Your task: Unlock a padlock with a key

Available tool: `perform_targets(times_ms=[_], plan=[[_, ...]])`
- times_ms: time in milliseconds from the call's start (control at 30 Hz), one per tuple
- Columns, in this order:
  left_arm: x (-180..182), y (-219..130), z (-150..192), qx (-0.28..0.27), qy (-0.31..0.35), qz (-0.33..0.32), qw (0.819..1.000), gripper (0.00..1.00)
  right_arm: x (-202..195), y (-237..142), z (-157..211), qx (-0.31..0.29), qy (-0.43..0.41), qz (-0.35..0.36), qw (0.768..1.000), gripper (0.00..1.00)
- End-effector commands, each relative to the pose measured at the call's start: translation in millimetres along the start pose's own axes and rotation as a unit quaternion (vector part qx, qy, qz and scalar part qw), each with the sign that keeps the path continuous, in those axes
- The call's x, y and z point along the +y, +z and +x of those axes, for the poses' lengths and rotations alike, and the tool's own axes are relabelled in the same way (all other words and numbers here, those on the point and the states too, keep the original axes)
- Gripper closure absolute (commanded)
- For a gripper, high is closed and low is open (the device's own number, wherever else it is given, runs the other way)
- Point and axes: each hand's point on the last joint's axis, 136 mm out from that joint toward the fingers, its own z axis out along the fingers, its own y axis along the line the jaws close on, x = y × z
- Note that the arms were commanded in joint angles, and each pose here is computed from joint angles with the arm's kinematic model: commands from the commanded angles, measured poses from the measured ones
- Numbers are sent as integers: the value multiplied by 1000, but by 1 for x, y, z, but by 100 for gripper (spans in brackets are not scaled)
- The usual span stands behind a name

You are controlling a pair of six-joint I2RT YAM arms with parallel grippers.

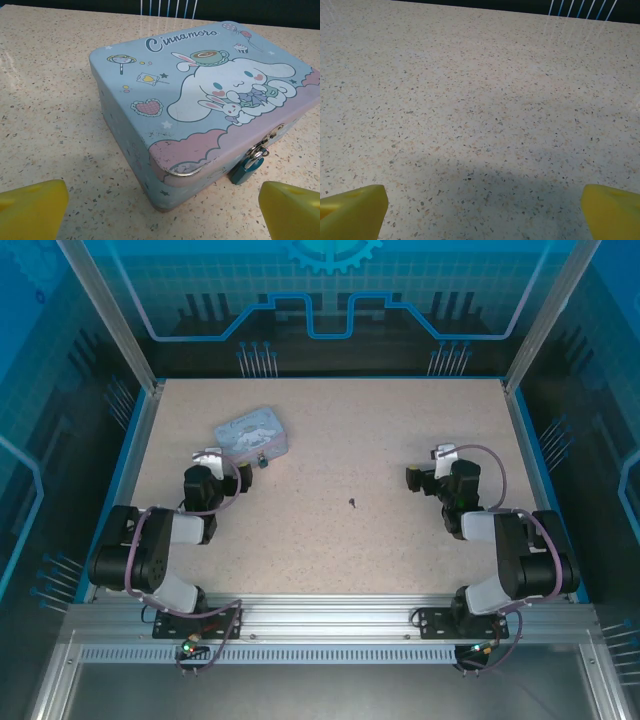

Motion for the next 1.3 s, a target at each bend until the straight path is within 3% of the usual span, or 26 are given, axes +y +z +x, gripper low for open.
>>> perform_targets(times_ms=[0,767,900,1000,1133,1267], plan=[[-1,4,-13,-21,10,8,1000,1,4,4,-12,-18,-7,-5,1000,0],[1,3,-14,-25,7,2,1000,1,4,3,-13,-20,-7,-5,1000,0],[-2,-19,-27,-60,9,10,998,1,-11,-9,-32,8,16,34,999,0],[-3,-39,-45,-75,6,7,997,1,-6,-25,-50,21,42,21,999,0],[-10,-64,-76,-70,-69,23,995,1,10,-45,-47,91,77,-1,993,0],[-29,-83,-87,-24,-197,72,978,1,46,-64,-35,168,89,-50,980,0]])
